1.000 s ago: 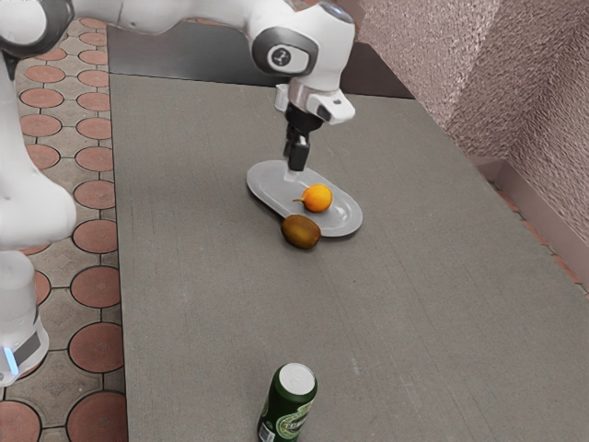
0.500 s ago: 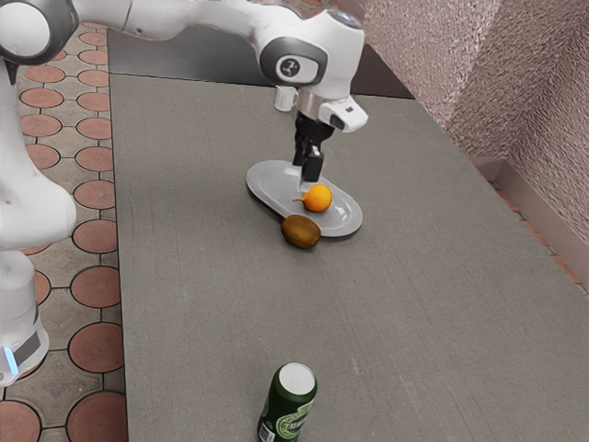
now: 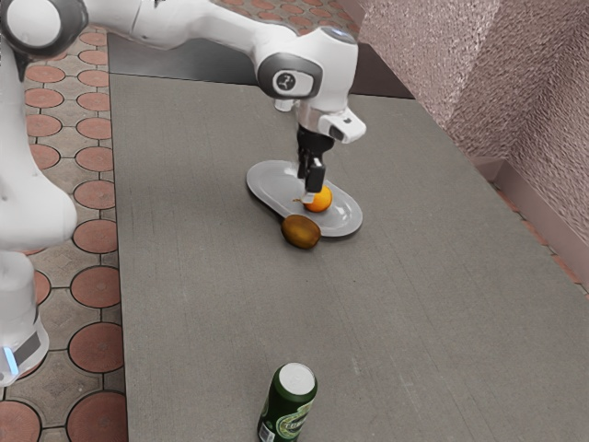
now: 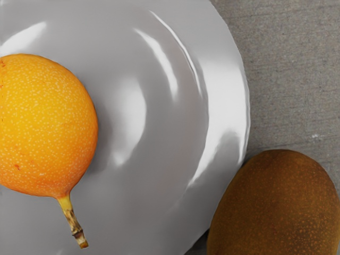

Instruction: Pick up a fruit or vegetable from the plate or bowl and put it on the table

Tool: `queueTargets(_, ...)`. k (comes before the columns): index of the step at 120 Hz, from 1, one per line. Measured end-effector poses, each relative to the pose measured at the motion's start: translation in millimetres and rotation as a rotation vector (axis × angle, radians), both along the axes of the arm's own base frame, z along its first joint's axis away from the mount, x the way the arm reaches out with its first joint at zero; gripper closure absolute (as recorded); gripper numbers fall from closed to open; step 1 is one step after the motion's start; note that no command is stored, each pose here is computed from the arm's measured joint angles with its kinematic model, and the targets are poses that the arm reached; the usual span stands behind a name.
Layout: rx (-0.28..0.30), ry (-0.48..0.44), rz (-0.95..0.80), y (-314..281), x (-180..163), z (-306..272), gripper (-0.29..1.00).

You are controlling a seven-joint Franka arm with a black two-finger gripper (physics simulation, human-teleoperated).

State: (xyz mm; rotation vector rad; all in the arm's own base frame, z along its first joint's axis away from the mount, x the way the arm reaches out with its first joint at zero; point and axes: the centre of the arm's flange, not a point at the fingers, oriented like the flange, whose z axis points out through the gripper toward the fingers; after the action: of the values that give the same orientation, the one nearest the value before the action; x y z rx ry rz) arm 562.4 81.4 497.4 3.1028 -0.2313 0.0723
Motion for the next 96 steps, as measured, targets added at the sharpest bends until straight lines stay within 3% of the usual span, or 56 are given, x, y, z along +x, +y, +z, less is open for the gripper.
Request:
queueTargets(21, 0.04, 0.011, 0.045, 20.0, 3.5, -13.1, 0.02)
queueTargets(49, 0.05, 0.019, 0.069, 19.7, 18.4, -25.3, 0.02)
queueTargets(96, 0.015, -0.005, 0.116, 36.1, 30.9, -46.4, 0.02)
